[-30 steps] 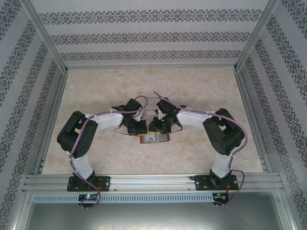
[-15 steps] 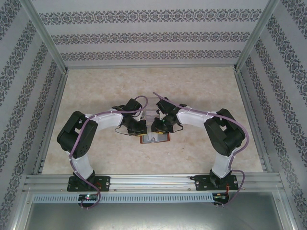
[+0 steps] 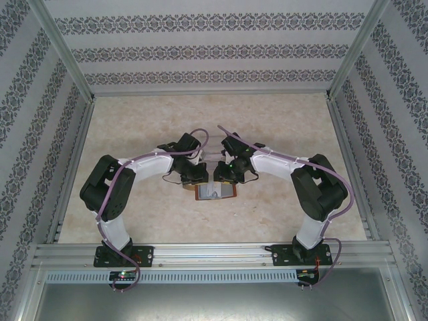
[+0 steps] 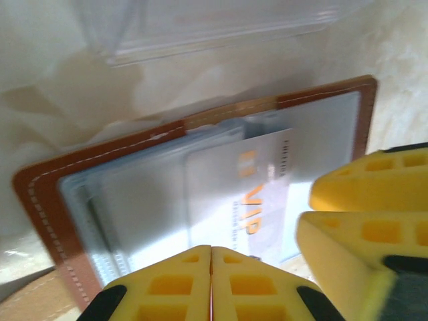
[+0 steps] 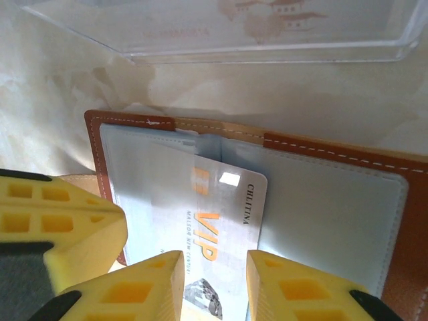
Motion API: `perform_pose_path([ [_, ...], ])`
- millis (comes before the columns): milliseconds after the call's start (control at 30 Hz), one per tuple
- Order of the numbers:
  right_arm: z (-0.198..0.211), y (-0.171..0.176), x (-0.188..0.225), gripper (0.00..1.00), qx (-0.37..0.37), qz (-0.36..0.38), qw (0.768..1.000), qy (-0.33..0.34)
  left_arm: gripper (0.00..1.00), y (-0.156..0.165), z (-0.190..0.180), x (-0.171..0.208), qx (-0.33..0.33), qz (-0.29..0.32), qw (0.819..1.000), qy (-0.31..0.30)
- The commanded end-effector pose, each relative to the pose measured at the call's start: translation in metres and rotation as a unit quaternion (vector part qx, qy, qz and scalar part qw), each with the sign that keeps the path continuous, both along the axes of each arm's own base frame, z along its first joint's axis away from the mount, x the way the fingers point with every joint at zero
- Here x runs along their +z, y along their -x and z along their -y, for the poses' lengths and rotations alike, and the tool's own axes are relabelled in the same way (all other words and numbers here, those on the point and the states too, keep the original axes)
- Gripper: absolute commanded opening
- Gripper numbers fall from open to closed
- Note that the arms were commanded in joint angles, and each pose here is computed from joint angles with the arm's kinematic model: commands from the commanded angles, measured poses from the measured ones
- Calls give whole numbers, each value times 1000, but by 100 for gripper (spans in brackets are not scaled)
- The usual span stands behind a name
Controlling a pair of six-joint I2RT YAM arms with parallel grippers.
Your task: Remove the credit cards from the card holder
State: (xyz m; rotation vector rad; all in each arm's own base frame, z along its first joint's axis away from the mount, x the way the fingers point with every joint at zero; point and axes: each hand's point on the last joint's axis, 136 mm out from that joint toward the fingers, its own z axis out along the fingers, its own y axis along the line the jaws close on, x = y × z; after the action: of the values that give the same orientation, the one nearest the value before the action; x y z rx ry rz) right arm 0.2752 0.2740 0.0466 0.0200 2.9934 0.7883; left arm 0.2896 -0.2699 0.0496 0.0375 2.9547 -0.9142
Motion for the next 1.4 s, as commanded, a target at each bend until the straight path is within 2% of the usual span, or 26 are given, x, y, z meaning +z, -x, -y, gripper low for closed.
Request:
perform_pose_path([
  [0, 5, 2, 2, 30, -1, 0, 1000, -1, 8, 6, 8, 8, -20, 1, 1000, 0],
  [200, 3, 5, -5, 30, 2, -10, 1000, -6, 8, 10, 12, -3, -31, -14, 999, -5],
  [467, 2, 7, -14, 31, 3, -20, 1000, -9, 8, 20, -2, -30, -36, -37, 997, -48],
  [867, 5, 9, -23, 31, -1, -29, 1000, -8, 8, 25, -5, -40, -37, -48, 997, -55],
  [1367, -13, 6, -3, 26, -8, -24, 995, -94, 8, 25, -4, -42, -35, -50, 997, -54],
])
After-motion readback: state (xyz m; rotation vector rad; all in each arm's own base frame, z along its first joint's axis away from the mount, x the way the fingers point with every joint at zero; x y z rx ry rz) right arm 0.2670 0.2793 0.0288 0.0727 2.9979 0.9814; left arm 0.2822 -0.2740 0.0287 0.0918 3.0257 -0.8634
